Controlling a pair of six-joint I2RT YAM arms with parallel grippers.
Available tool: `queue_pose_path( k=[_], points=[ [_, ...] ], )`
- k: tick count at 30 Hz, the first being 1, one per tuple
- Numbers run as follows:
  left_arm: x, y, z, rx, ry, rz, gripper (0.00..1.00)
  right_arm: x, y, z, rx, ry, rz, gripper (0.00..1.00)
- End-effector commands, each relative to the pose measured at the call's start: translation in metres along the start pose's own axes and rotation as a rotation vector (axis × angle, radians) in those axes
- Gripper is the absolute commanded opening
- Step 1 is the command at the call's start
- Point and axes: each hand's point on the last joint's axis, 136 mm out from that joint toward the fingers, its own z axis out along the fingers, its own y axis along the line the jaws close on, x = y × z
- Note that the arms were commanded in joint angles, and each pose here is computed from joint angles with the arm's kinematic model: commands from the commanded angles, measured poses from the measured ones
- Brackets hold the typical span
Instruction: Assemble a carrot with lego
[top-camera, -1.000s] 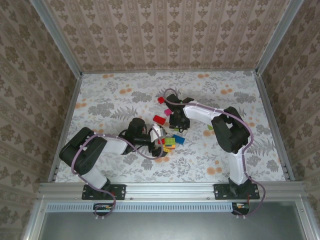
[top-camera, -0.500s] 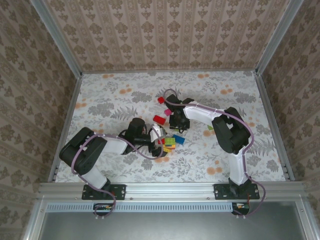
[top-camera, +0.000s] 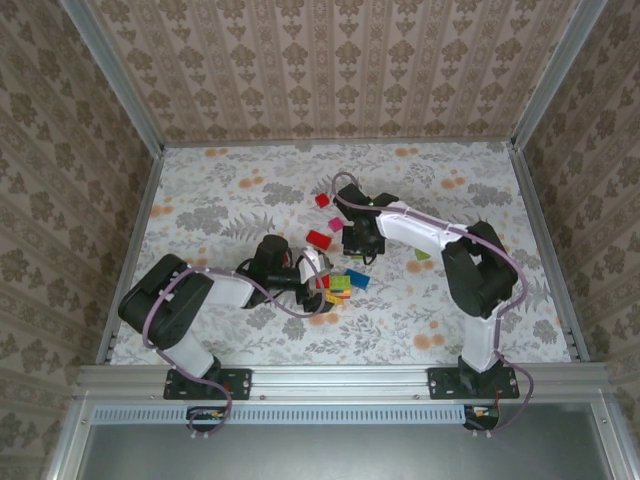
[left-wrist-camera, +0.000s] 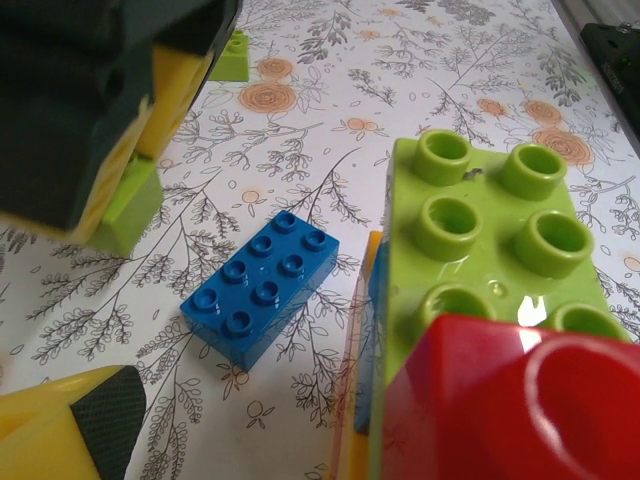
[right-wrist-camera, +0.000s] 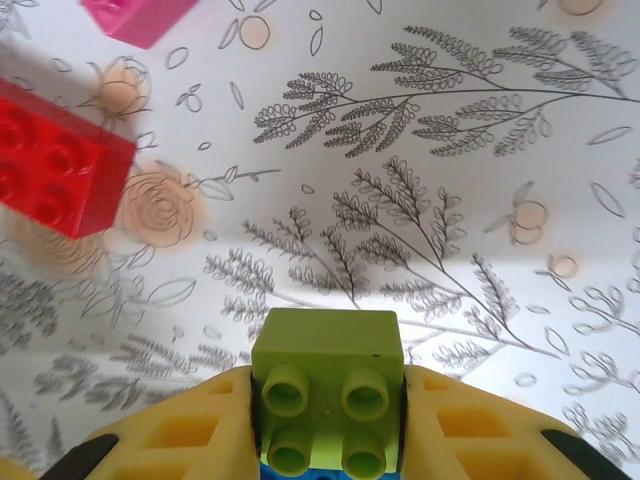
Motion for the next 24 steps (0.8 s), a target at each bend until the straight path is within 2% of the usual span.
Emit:
queue_pose_path(
  k=[1, 13, 24],
  points=[
    [-0.014, 0.002, -0.003, 0.02, -0.039, 0.009, 1.0, 0.012, -0.014, -0.028, 0.03, -0.001, -0.045, 0.31],
    [-0.03, 0.004, -0.008, 0.069, -0.084, 0.026, 1.0, 0.04, -0.03, -0.087, 0.01, -0.027, -0.091, 0.32],
    [-0.032, -0.009, -0.005, 0.13, -0.079, 0.034, 1.0, 0.044, -0.032, -0.085, 0.009, -0.023, -0.095, 0.32]
  ],
)
